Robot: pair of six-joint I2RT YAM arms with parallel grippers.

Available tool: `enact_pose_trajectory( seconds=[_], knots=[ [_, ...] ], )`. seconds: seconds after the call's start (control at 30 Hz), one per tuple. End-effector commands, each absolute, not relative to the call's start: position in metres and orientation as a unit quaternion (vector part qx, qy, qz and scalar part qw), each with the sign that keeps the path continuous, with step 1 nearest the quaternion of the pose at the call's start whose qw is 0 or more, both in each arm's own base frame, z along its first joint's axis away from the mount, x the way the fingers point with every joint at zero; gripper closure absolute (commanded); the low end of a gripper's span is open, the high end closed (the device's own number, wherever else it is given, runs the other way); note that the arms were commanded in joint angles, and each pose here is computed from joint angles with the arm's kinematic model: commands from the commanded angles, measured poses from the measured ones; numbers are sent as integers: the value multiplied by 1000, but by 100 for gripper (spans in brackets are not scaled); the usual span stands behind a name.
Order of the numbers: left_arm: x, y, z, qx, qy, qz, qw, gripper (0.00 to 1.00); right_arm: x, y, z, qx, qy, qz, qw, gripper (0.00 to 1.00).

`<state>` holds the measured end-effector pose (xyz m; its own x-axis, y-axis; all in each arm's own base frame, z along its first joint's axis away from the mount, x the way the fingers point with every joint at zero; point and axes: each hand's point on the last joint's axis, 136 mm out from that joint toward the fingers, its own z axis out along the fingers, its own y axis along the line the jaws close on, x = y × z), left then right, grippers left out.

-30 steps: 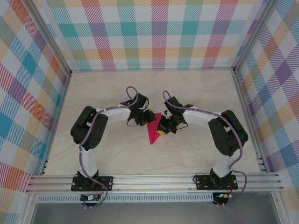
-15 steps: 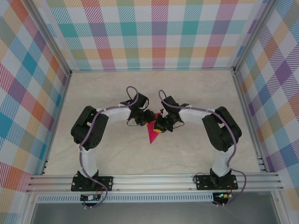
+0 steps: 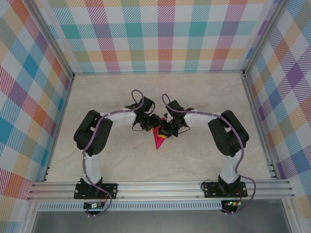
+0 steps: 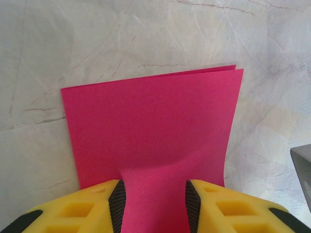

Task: Fold a paper plane with a square sheet of paper (pick it up from the middle)
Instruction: Third fold the triangle at the center of the table.

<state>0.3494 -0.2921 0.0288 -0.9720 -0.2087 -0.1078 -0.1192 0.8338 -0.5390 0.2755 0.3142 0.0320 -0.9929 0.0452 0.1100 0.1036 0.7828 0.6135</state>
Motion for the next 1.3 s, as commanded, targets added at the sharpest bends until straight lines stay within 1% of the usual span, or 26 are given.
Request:
enact_pose_trajectory(
  seconds=[0.0,0.23,0.47,0.53,0.8,1.27],
  knots=[
    [343,-291,34,-82,957,-268,73,60,278,321,30,-21,-942,-333,43,98],
    [342,-278,50,-108,955,-258,101,60,279,320,26,-23,-943,-328,43,98],
    [321,-255,43,-146,954,-241,100,61,280,321,25,-18,-943,-330,39,98],
    [320,-255,45,-150,950,-251,108,61,281,321,25,-15,-943,-331,37,98],
    [306,-248,41,-156,950,-251,98,63,283,323,27,-8,-941,-337,30,98],
    [303,-250,46,-149,950,-258,94,64,282,322,20,-8,-943,-332,35,98]
  ],
)
